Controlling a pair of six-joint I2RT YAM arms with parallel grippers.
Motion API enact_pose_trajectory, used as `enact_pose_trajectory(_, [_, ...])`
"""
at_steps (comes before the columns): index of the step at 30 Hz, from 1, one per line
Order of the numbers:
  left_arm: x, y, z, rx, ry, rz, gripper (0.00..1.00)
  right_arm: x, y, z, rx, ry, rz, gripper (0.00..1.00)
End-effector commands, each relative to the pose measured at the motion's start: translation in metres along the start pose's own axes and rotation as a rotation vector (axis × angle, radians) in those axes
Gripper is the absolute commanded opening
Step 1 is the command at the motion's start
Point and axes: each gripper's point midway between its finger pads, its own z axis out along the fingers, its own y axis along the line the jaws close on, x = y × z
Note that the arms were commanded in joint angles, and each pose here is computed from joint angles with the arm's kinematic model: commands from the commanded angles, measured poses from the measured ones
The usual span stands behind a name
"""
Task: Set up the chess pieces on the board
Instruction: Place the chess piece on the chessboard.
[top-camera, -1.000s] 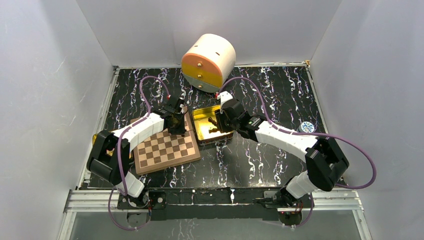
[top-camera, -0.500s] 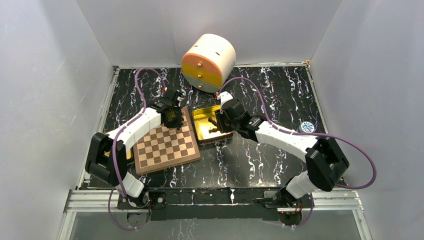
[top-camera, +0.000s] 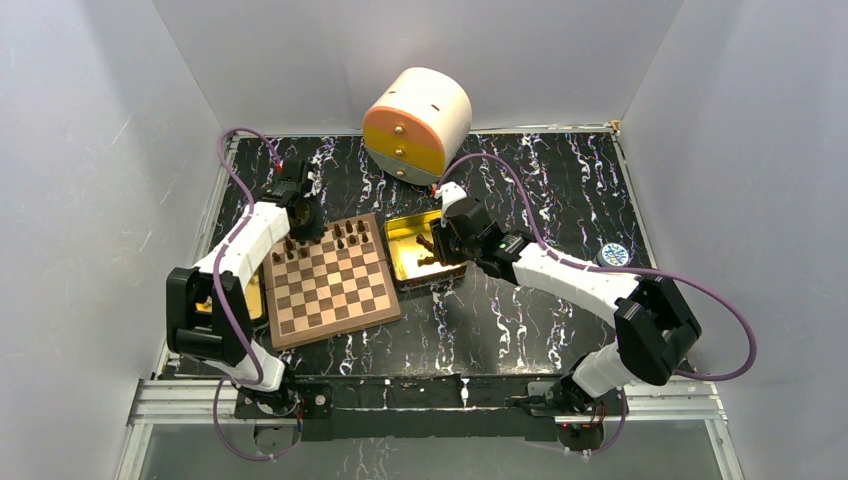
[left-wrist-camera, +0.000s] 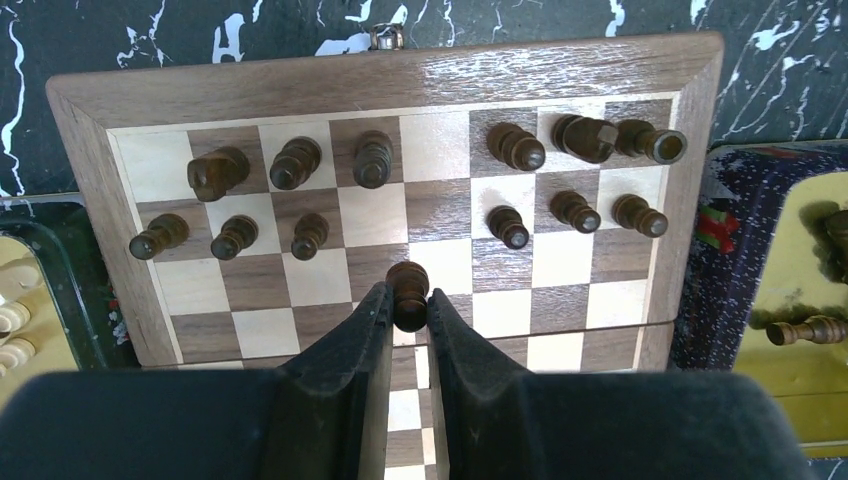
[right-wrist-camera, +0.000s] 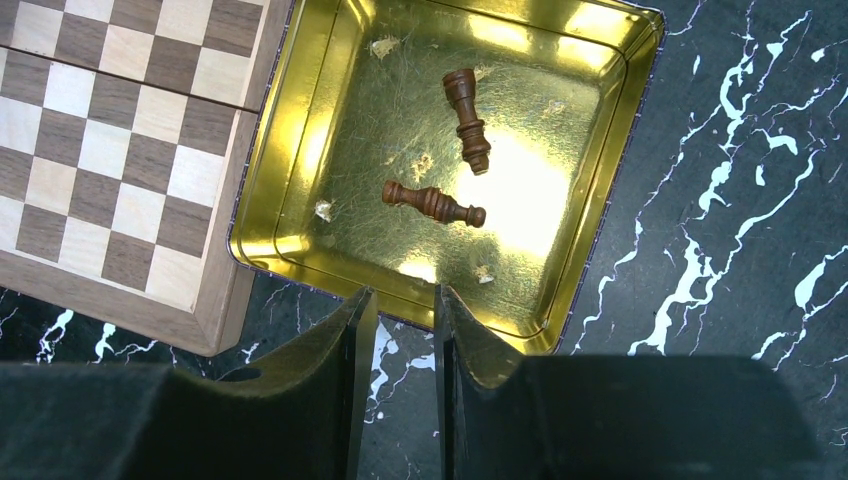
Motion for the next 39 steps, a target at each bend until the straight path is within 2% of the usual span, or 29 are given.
enact_pose_trajectory(1, [-0.01,0.007,0.007,-0.023,-0.007,0.003,0.12,-0.015,0.002,-0.009,-0.015,-0.063,0.019,0.36])
enact_pose_trajectory(9, [0.004,0.01,0.022,-0.029,0.037,0.006,0.12,-0.016,0.0,-0.01,-0.006,-0.063,0.012,0.36])
enact_pose_trajectory(39, [0.017,0.02,0.045,-0.044,0.056,0.0,0.15,-0.014,0.001,-0.005,-0.007,-0.051,0.017,0.36])
